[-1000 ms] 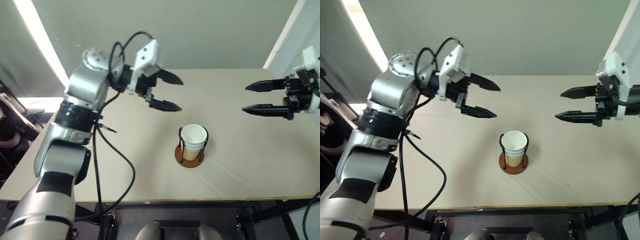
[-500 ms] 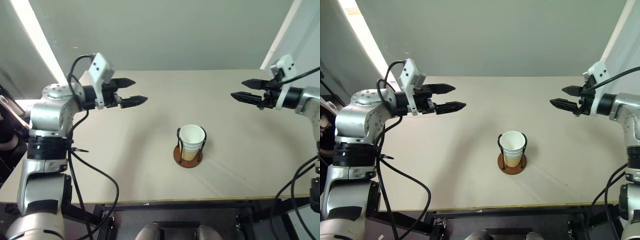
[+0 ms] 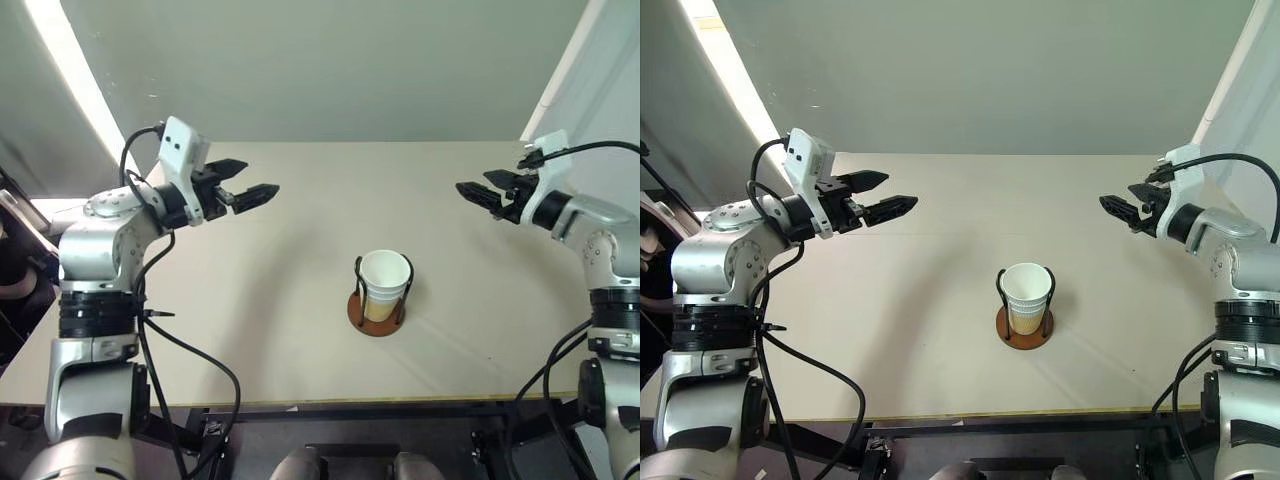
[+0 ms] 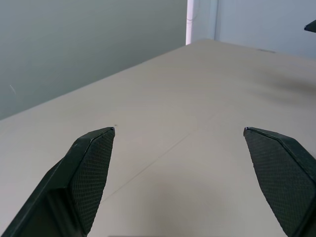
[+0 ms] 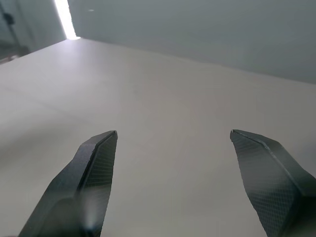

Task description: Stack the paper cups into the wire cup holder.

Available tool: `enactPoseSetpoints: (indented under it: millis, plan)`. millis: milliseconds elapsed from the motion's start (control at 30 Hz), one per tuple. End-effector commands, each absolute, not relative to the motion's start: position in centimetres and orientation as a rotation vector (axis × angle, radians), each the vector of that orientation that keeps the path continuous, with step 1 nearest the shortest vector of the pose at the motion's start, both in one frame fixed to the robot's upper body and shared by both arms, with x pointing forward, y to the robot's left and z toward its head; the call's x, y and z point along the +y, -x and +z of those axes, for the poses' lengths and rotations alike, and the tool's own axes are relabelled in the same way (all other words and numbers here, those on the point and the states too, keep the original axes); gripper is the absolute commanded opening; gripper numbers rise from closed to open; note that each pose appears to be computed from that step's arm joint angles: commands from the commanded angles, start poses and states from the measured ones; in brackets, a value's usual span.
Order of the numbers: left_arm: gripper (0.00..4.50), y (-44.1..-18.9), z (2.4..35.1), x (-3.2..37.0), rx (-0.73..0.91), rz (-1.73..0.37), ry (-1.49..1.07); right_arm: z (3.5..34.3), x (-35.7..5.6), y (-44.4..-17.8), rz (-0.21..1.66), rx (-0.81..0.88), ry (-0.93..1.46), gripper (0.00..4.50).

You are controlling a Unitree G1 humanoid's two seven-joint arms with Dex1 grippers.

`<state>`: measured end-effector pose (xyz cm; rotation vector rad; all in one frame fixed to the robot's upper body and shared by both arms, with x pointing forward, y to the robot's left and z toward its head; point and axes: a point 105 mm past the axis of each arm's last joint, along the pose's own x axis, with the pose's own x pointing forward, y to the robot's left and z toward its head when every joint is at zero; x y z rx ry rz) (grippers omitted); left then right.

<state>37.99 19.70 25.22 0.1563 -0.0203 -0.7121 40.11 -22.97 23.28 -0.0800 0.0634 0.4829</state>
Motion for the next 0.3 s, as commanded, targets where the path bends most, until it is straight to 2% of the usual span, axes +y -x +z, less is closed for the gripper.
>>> enactPoseSetpoints:
  millis: [33,300]
  plan:
    - [4.47,-37.58,26.99,19.84,-0.107,-0.695,-0.165,24.93,-24.18,-40.08,0.410,-0.014,0.073,3.81]
    - [4.47,-37.86,26.78,20.27,-0.126,-0.646,-0.146,24.22,-24.76,-40.38,0.369,0.001,0.087,3.81]
